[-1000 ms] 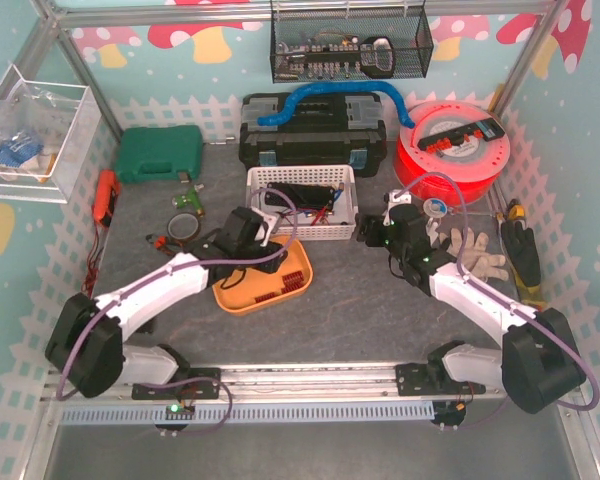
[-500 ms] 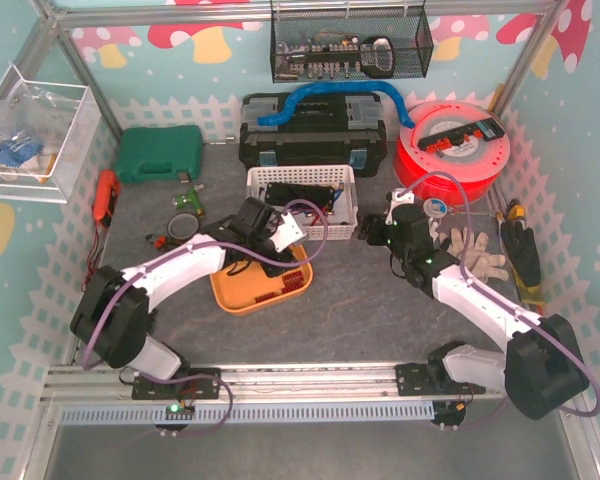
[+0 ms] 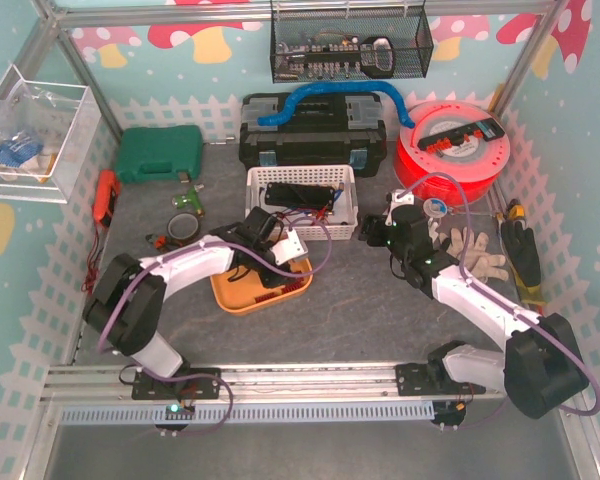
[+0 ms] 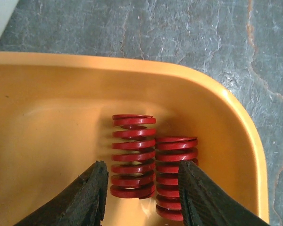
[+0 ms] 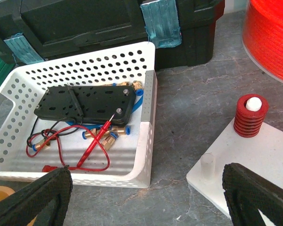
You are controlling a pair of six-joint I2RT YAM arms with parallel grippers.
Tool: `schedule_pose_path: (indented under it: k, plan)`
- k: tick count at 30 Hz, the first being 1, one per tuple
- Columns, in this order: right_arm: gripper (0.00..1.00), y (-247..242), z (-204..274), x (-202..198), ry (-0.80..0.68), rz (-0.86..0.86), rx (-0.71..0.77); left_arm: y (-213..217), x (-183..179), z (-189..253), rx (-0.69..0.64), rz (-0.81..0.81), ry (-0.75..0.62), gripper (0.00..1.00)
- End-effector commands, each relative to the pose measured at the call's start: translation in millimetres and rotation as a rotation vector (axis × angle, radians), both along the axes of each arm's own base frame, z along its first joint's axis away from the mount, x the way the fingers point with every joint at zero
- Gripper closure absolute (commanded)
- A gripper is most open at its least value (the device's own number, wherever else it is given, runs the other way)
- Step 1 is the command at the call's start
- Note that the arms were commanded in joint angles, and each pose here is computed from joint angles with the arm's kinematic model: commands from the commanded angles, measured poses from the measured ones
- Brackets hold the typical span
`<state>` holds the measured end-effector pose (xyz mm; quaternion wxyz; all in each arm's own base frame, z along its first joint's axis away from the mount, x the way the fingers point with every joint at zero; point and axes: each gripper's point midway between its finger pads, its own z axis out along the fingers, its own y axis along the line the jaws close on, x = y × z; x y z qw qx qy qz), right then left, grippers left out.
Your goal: Install the large spring
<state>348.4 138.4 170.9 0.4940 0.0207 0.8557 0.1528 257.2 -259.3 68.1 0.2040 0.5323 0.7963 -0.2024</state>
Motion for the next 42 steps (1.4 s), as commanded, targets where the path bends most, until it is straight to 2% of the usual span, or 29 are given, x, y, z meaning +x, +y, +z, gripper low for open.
schedule_pose_path:
  k: [1, 11, 20, 26, 29, 32, 37, 42]
  plan:
    - [0.13, -2, -3, 0, 0.001, -0.011, -0.019, 4, -5, -15, 0.030, -0.030, 0.025, 0.55]
    - [0.13, -7, -7, 2, 0.005, -0.030, -0.053, 12, 6, -39, 0.115, -0.011, 0.025, 0.57]
    - [0.13, -8, -10, 2, 0.012, -0.035, -0.061, 19, 19, -35, 0.120, 0.017, -0.017, 0.67]
    - [0.13, -8, -11, 3, 0.013, -0.038, -0.064, 18, 25, -32, 0.107, 0.020, -0.046, 0.69]
    - [0.13, -8, -11, 3, 0.014, -0.038, -0.065, 15, 26, -29, 0.090, 0.006, -0.063, 0.64]
    - [0.13, -9, -10, 3, 0.013, -0.040, -0.067, 15, 28, -28, 0.088, 0.007, -0.076, 0.64]
    - [0.13, -9, -10, 3, 0.014, -0.038, -0.067, 17, 27, -33, 0.100, 0.007, -0.066, 0.70]
    - [0.13, -8, -8, 1, 0.010, -0.035, -0.060, 17, 29, -22, 0.086, 0.014, -0.094, 0.84]
